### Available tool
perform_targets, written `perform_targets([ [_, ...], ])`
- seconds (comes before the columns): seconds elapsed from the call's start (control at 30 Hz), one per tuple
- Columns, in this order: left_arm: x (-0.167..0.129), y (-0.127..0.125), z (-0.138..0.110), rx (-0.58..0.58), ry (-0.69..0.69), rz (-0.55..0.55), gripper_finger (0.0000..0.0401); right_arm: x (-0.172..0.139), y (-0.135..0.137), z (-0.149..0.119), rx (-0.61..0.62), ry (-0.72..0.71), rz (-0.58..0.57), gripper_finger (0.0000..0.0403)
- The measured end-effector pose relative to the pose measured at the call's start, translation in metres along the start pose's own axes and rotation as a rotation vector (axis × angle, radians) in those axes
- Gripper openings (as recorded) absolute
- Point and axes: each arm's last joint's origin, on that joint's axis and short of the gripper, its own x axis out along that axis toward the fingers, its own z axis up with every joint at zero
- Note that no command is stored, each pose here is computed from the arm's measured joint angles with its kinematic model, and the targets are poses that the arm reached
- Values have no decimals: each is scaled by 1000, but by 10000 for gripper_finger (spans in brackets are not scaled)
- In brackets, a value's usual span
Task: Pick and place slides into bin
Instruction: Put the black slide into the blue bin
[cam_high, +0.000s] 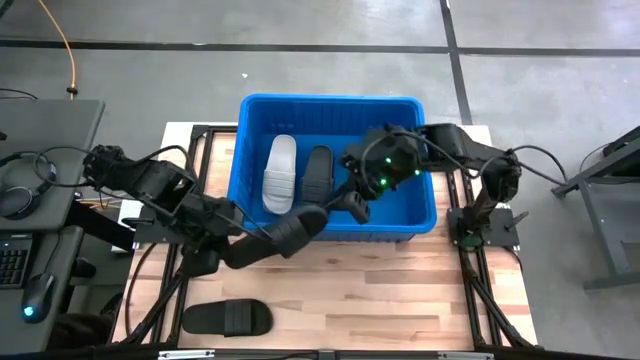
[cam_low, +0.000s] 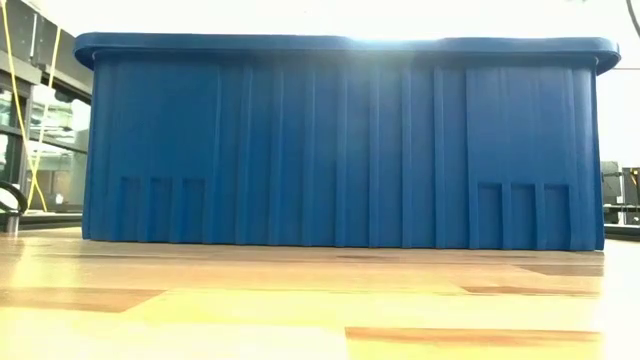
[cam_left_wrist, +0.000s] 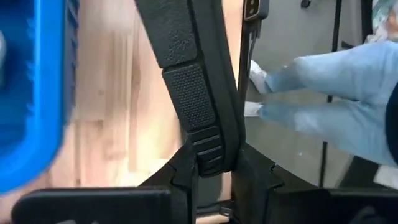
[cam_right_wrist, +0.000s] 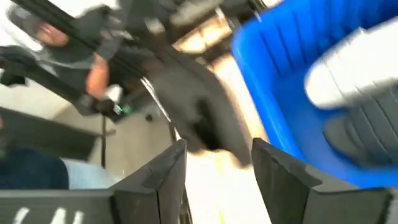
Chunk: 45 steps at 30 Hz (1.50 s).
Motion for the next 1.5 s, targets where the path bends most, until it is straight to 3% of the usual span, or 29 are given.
perform_targets([
  [0.17, -4, -4, 4, 71, 52, 40, 58, -10, -20, -4, 30, 147, -28, 165],
  [0.4, 1, -10, 16, 83, 59, 82, 58, -18, -26, -1, 20, 192, 70, 165],
  [0.77, 4, -14, 33, 77, 31, 110, 55, 17, -15, -2, -58, 238, 143, 167],
  [0.97, 2, -5, 39, 45, 31, 105, 55, 20, -6, -8, -93, 223, 109, 168],
  [1.23, 1, -3, 42, 58, 18, 98, 55, 26, -8, -15, -104, 220, -24, 168],
  [1.4, 2, -4, 43, 65, 7, 94, 55, 26, -12, -11, -99, 193, -35, 164],
  [1.5, 1, -3, 43, 70, 2, 106, 55, 26, -11, -9, -108, 175, -18, 142],
])
